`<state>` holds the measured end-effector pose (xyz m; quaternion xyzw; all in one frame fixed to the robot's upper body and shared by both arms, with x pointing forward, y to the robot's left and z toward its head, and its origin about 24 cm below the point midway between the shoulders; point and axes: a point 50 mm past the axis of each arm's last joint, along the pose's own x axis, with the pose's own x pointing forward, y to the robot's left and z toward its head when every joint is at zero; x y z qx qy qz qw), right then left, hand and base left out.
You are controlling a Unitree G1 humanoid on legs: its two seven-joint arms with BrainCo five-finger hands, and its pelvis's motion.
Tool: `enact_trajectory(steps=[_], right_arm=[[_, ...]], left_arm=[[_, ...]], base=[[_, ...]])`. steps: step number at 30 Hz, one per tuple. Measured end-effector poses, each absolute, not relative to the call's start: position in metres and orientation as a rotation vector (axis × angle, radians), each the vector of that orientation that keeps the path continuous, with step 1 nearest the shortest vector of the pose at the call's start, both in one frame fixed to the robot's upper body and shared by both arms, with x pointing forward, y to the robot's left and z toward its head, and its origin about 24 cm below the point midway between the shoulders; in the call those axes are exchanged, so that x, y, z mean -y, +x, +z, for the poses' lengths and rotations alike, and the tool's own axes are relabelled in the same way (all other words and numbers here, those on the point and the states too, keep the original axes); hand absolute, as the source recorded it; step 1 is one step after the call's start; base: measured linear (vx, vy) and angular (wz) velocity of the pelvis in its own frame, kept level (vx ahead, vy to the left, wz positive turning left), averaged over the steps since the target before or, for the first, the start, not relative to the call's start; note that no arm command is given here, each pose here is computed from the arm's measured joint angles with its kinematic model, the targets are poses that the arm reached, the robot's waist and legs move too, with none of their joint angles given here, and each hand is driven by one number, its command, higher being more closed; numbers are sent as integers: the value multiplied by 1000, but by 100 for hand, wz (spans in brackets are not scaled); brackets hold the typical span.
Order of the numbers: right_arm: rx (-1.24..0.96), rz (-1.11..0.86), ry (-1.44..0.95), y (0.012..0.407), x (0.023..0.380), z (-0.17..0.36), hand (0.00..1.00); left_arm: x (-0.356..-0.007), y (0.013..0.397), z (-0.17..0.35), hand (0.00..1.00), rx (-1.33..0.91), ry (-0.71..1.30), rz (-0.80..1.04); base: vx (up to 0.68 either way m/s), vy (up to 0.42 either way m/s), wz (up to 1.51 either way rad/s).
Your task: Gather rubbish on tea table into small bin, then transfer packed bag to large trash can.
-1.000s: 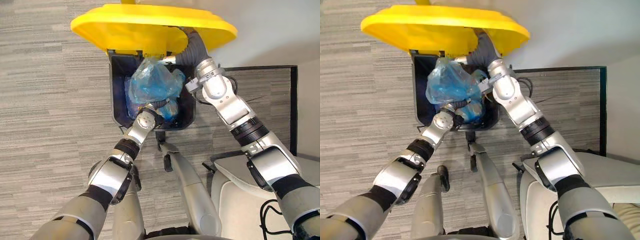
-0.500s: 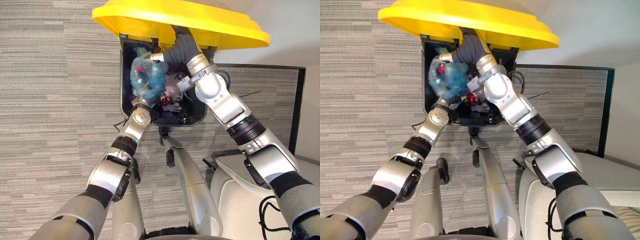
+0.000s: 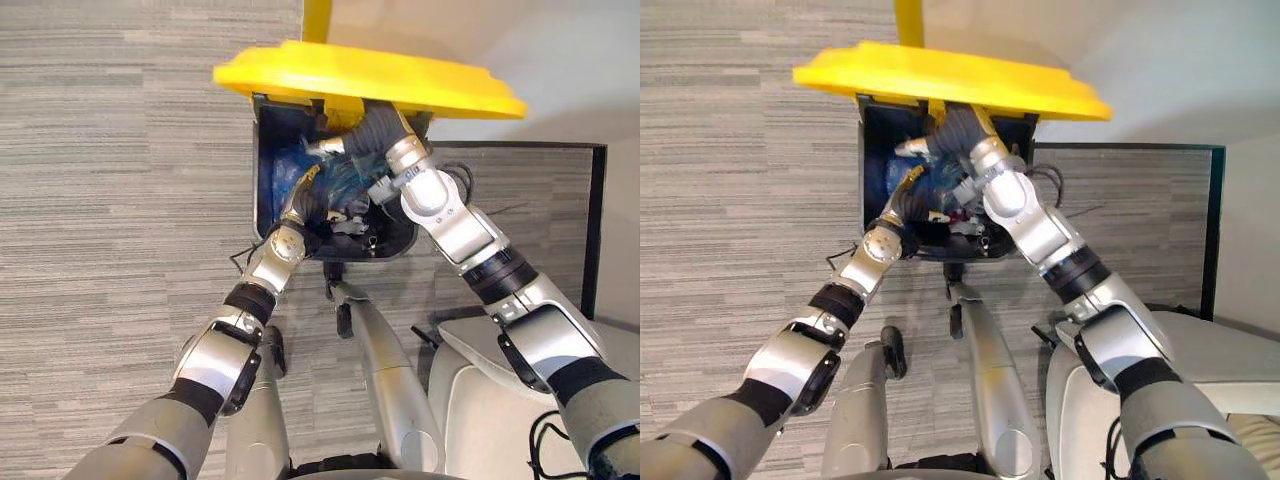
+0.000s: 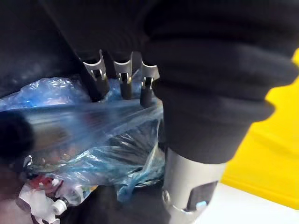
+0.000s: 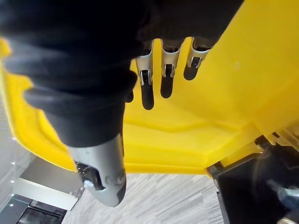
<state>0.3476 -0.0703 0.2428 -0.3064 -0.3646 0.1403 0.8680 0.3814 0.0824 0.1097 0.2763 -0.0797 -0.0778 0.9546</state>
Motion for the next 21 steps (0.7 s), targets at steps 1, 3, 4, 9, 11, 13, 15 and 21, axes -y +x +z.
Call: enact_trajectory(steps=[1,3,4,9,11,13,15,21], right_arm=[[750,299,-655,345,74,235,0],[648,311,-692,342,84,198,0],[618,310,-701,340,87,186,0],[391,273,-714,323,122,119,0],[312,239,-705,316,139,101,0],[215,186,-679,306,158,79,0],[126,144,-656,298,173,60,0],[-85,149,-600,278,175,9,0]], left_arm=[[-79,377,107,0,174,553,-177],[-72,362,88,0,163,505,-222],[-71,357,83,0,156,488,-231],[-93,323,50,0,101,345,-218],[-110,310,34,0,48,308,-174],[-136,294,11,0,-41,268,-110],[-159,278,-9,0,-129,253,-55],[-215,221,-77,0,-475,186,139]], base=[[28,-6,26],[35,-18,27],[98,-24,29],[139,-35,37],[68,-19,40],[38,-3,31],[4,7,24],[-17,-4,8]])
